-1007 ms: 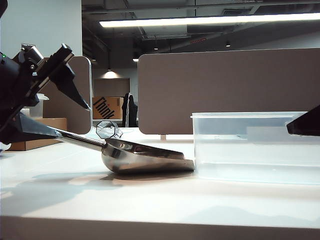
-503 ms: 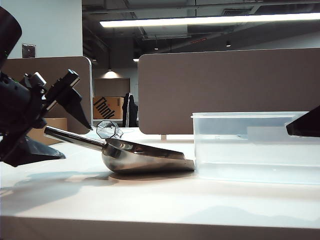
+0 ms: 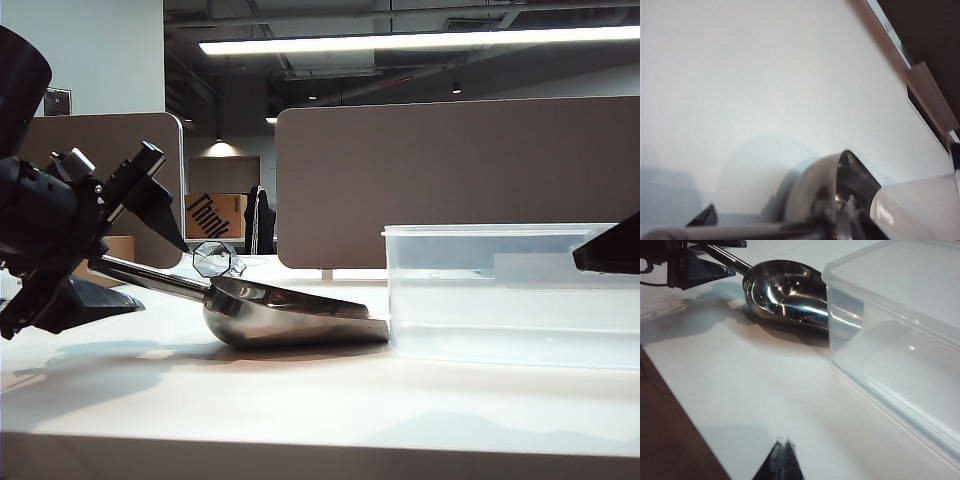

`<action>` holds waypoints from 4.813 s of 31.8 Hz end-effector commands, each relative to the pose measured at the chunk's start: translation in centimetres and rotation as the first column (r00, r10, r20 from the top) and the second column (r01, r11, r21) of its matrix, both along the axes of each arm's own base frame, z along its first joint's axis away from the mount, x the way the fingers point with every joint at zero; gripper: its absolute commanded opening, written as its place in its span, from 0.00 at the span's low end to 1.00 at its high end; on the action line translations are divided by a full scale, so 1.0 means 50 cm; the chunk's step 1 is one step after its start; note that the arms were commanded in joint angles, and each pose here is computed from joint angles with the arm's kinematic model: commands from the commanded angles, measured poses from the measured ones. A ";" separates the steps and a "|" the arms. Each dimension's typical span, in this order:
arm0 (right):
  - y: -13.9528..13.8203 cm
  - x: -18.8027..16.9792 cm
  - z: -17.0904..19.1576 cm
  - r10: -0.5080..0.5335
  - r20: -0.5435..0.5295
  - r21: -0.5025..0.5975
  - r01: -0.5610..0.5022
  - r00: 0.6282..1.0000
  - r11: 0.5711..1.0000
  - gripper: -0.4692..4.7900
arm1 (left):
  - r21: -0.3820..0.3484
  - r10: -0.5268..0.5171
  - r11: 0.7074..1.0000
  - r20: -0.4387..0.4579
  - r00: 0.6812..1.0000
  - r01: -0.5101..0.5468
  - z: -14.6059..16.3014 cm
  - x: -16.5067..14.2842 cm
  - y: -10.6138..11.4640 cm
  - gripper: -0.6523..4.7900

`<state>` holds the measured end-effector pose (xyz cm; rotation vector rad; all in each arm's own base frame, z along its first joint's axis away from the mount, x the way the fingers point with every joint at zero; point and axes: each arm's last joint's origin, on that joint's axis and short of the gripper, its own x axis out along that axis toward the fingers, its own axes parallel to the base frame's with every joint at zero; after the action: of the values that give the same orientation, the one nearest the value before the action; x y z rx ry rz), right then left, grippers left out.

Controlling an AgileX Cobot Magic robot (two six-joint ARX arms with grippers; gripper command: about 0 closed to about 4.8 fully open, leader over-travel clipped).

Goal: Pick up the metal ice scoop from the table and place it inside the transparent plastic box.

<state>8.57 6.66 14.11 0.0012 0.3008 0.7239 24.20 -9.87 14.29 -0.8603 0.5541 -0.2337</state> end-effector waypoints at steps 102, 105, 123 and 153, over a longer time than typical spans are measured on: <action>-0.073 0.014 0.043 -0.348 0.201 0.147 0.323 0.916 0.935 0.09 | -0.259 -0.119 0.921 0.524 0.843 0.291 0.203 0.026 -0.202 0.11; -0.074 0.014 0.043 -0.352 0.201 0.147 0.327 0.914 0.934 0.09 | -0.260 -0.144 0.911 0.525 0.839 0.319 0.202 0.026 -0.230 0.11; -0.073 0.014 0.043 -0.351 0.201 0.147 0.326 0.914 0.934 0.09 | -0.277 -0.231 0.881 0.456 0.860 0.384 0.158 0.038 -0.358 0.11; -0.073 0.014 0.043 -0.351 0.201 0.147 0.326 0.915 0.934 0.09 | -0.241 -0.282 0.890 0.375 0.883 0.387 0.128 0.042 -0.368 0.42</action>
<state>9.27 2.98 16.12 0.0740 0.0509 0.3859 26.33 -28.19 20.17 -0.9854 0.3726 -0.7679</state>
